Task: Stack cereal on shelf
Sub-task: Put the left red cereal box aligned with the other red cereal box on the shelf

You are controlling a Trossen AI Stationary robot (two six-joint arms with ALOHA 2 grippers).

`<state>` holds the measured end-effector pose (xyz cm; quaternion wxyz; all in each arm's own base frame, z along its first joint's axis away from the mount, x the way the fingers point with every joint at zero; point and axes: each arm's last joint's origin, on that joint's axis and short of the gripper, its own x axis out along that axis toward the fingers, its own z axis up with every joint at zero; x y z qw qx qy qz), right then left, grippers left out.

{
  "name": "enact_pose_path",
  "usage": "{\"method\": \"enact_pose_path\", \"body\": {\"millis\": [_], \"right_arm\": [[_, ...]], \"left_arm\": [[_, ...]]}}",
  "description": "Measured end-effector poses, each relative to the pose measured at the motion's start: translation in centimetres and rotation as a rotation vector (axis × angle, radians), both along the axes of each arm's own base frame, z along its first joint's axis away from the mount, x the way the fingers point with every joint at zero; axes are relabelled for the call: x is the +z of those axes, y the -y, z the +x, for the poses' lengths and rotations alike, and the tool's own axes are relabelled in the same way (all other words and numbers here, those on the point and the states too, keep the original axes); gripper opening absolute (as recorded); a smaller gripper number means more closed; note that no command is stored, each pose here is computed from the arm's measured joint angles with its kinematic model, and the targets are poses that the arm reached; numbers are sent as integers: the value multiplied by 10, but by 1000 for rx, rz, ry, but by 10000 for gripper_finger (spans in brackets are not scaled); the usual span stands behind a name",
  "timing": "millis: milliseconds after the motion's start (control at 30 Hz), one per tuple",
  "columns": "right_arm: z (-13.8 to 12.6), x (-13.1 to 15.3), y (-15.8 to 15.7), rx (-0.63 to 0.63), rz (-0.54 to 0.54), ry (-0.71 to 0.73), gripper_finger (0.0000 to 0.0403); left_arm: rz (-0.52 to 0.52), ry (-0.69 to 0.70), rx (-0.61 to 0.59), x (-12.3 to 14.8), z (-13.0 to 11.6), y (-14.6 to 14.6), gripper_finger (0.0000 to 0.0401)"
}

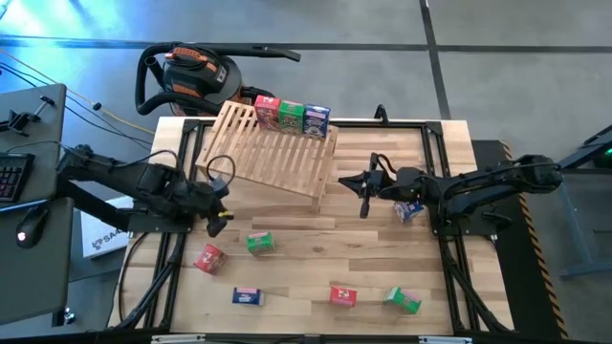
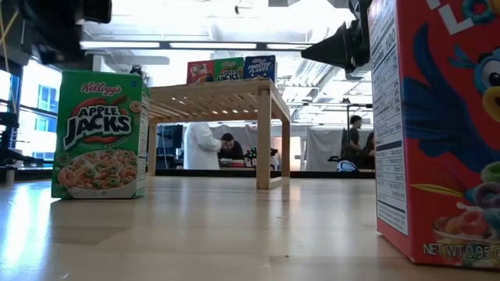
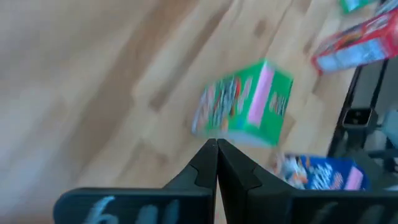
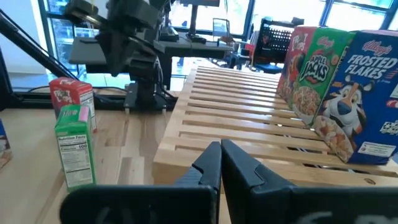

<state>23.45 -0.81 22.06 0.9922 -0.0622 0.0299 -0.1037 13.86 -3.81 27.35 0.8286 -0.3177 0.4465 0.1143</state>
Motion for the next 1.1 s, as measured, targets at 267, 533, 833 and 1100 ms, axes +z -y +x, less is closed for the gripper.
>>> {"method": "enact_pose_path", "body": {"millis": [267,533,833,1100], "right_arm": [[0,-1,1,-1,-14,-16,0],[0,-1,0,19,-17,-16,0],[0,-1,-1,58,-15,-19,0],[0,-2,-1,58,-15,-22,0]], "left_arm": [[-100,-270,60,12,3,21,20],[-215,-439,41,23,17,43,108],[-285,-581,74,18,9,77,194],[-280,-598,166,18,-5,92,244]]}}
